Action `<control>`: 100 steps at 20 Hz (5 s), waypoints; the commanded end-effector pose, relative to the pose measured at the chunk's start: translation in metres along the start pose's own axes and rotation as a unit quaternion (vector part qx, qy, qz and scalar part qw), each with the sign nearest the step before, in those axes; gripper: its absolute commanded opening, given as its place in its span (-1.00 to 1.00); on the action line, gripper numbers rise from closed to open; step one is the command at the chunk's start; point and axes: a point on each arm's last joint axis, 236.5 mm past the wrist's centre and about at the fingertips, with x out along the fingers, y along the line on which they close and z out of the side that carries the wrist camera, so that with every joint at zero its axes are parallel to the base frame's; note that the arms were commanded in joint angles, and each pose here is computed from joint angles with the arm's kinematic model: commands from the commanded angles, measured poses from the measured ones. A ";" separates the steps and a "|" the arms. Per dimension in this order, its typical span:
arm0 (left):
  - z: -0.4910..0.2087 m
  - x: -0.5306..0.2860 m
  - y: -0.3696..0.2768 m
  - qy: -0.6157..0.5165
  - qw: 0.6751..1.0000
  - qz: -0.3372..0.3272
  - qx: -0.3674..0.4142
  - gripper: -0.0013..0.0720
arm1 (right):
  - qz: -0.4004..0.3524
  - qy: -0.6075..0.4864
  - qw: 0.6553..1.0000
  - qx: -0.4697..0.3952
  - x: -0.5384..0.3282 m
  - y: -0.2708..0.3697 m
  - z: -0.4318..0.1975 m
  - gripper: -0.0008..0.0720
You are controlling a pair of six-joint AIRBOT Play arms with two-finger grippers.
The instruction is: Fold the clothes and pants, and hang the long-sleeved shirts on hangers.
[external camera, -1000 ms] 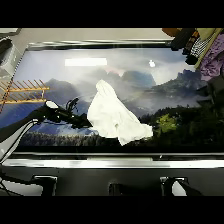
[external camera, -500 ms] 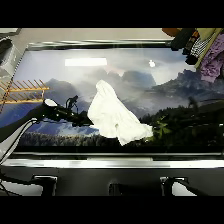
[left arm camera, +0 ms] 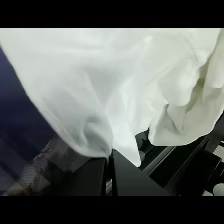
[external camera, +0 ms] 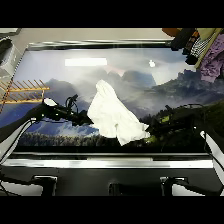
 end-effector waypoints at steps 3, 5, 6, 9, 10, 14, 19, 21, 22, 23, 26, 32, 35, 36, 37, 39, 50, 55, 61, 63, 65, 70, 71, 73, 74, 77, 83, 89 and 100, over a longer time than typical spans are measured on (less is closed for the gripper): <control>0.001 -0.005 -0.006 -0.008 1.000 -0.001 0.007 -0.93 | 0.000 -0.041 0.999 -0.006 -0.001 0.006 0.017 -0.90; 0.004 -0.014 -0.014 -0.019 1.000 0.001 0.023 -0.93 | 0.010 -0.056 0.998 -0.030 -0.019 0.024 0.016 -0.91; 0.009 -0.023 -0.020 -0.031 0.999 0.003 0.036 -0.93 | 0.017 -0.072 0.996 -0.049 -0.034 0.039 0.018 -0.91; 0.037 -0.079 -0.064 -0.107 0.988 0.012 0.111 -0.93 | 0.037 -0.173 0.974 -0.139 -0.111 0.104 0.031 -0.91; 0.047 -0.106 -0.084 -0.142 0.979 0.021 0.144 -0.93 | 0.044 -0.225 0.957 -0.180 -0.149 0.133 0.032 -0.90; 0.069 -0.265 -0.189 -0.355 0.895 0.088 0.256 -0.93 | 0.070 -0.418 0.845 -0.325 -0.310 0.250 -0.014 -0.90; -0.025 -0.446 -0.332 -0.604 0.710 0.115 0.343 -0.93 | 0.097 -0.564 0.701 -0.426 -0.441 0.332 -0.140 -0.90; -0.076 -0.486 -0.363 -0.666 0.651 0.099 0.351 -0.93 | 0.112 -0.597 0.672 -0.424 -0.467 0.342 -0.178 -0.90; -0.095 -0.497 -0.369 -0.682 0.634 0.096 0.352 -0.93 | 0.124 -0.608 0.664 -0.417 -0.476 0.345 -0.190 -0.90; -0.110 -0.503 -0.372 -0.692 0.624 0.097 0.350 -0.93 | 0.138 -0.617 0.658 -0.408 -0.483 0.347 -0.198 -0.90; -0.116 -0.495 -0.364 -0.679 0.641 0.105 0.342 -0.93 | 0.148 -0.622 0.661 -0.392 -0.488 0.347 -0.191 -0.90; 0.012 -0.402 -0.254 -0.505 0.800 0.192 0.261 -0.93 | 0.111 -0.444 0.841 -0.289 -0.386 0.305 -0.057 -0.90; 0.102 -0.334 -0.169 -0.407 0.867 0.216 0.191 -0.93 | 0.065 -0.268 0.935 -0.221 -0.290 0.248 0.013 -0.90; 0.132 -0.305 -0.138 -0.375 0.884 0.221 0.169 -0.93 | 0.056 -0.226 0.951 -0.203 -0.262 0.230 0.033 -0.90; 0.155 -0.273 -0.109 -0.344 0.899 0.225 0.150 -0.93 | 0.050 -0.193 0.963 -0.183 -0.235 0.211 0.055 -0.90; 0.186 -0.203 -0.050 -0.276 0.925 0.234 0.115 -0.93 | 0.046 -0.154 0.978 -0.135 -0.186 0.177 0.094 -0.90; 0.180 -0.108 -0.012 -0.152 0.978 0.142 0.026 0.44 | 0.052 -0.098 0.992 -0.065 -0.100 0.123 0.148 -0.90; 0.147 -0.203 -0.033 -0.179 0.968 0.161 0.066 0.43 | 0.050 -0.077 0.992 -0.083 -0.100 0.123 0.136 -0.30; 0.130 -0.231 -0.040 -0.184 0.967 0.164 0.065 0.43 | -0.058 -0.071 0.981 -0.169 -0.160 0.108 0.086 0.77; 0.125 -0.233 -0.043 -0.182 0.967 0.166 0.068 0.44 | -0.071 -0.106 0.974 -0.186 -0.188 0.109 0.071 0.77; 0.123 -0.237 -0.045 -0.185 0.965 0.171 0.074 0.44 | -0.078 -0.096 0.980 -0.157 -0.188 0.086 0.035 0.77; 0.119 -0.237 -0.047 -0.182 0.965 0.171 0.078 0.43 | 0.011 0.023 0.999 -0.036 -0.087 0.043 -0.098 0.77; 0.119 -0.237 -0.047 -0.182 0.965 0.171 0.078 0.43 | 0.034 0.030 0.999 -0.007 -0.069 0.040 -0.115 0.77; 0.119 -0.237 -0.047 -0.182 0.965 0.171 0.078 0.44 | 0.066 0.023 0.997 0.040 -0.044 0.034 -0.134 0.77; 0.119 -0.237 -0.047 -0.182 0.965 0.171 0.078 0.43 | 0.079 0.012 0.995 0.060 -0.034 0.032 -0.137 0.77; 0.119 -0.237 -0.047 -0.182 0.965 0.171 0.078 0.43 | 0.094 -0.011 0.991 0.095 -0.017 0.023 -0.138 0.77; 0.119 -0.237 -0.048 -0.182 0.965 0.171 0.077 0.43 | 0.088 -0.070 0.989 0.094 -0.011 0.012 -0.115 0.77; 0.118 -0.233 -0.051 -0.178 0.966 0.170 0.081 0.43 | 0.110 -0.058 0.989 0.084 0.001 0.014 -0.108 0.77; 0.118 -0.231 -0.051 -0.177 0.966 0.170 0.082 0.43 | 0.120 -0.025 0.991 0.057 0.012 0.012 -0.116 0.71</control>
